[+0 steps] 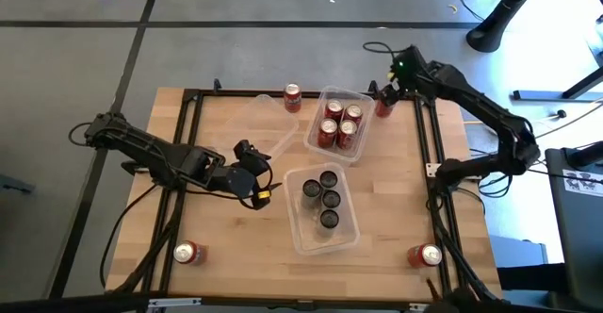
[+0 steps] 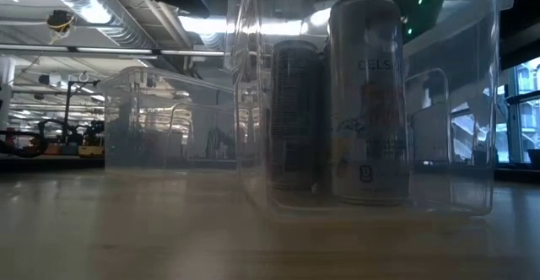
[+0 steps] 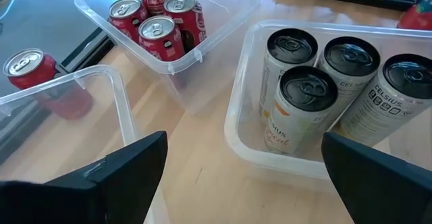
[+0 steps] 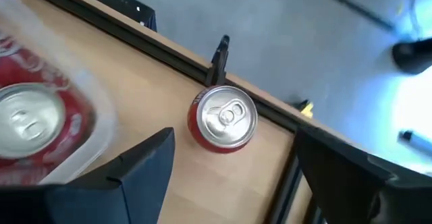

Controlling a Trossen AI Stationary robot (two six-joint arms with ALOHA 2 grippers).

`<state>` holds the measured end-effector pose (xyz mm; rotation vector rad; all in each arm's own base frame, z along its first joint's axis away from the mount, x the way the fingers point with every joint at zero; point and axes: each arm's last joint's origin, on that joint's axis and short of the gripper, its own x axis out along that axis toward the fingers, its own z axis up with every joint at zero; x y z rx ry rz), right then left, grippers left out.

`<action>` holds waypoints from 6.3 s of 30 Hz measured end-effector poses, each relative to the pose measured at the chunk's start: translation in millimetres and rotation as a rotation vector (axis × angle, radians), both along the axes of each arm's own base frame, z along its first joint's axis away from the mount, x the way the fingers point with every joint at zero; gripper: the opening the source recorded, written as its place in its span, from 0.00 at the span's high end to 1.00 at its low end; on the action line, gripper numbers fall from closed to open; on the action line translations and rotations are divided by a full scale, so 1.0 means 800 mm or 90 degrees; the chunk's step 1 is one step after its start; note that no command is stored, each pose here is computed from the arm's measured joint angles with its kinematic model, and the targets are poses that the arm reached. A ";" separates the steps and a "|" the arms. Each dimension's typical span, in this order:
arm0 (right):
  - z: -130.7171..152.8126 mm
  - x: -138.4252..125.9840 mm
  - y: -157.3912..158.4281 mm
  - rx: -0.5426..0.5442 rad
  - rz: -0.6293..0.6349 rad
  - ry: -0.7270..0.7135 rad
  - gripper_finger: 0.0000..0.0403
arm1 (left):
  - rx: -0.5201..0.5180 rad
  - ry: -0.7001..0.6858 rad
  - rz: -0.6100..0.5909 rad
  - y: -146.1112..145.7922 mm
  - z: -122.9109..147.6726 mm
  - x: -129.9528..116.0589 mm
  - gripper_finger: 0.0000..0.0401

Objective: Sort soda cans
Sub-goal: Put the red soda can into the middle transparent bin

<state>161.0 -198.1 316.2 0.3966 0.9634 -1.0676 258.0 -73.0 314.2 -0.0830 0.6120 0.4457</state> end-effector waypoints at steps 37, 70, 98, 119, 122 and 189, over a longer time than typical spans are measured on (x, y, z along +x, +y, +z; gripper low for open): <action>-0.045 0.006 -0.050 0.040 -0.048 0.042 0.11 | 0.006 0.004 -0.005 0.000 -0.001 0.000 0.05; -0.104 0.015 -0.072 0.126 -0.043 0.052 0.24 | -0.006 0.004 0.006 0.000 -0.020 0.000 0.05; -0.107 0.015 -0.070 0.148 -0.041 0.048 0.11 | -0.026 -0.008 0.022 0.000 -0.019 0.000 0.05; -0.102 0.013 -0.067 0.144 -0.020 0.056 0.31 | -0.039 -0.014 0.032 0.000 -0.019 0.000 0.05; -0.093 0.008 -0.059 0.143 -0.015 0.059 0.31 | -0.047 -0.018 0.039 0.000 -0.019 0.000 0.05; 0.098 0.018 0.078 -0.130 0.317 -0.338 0.30 | -0.183 0.142 0.145 0.038 -0.081 0.002 0.05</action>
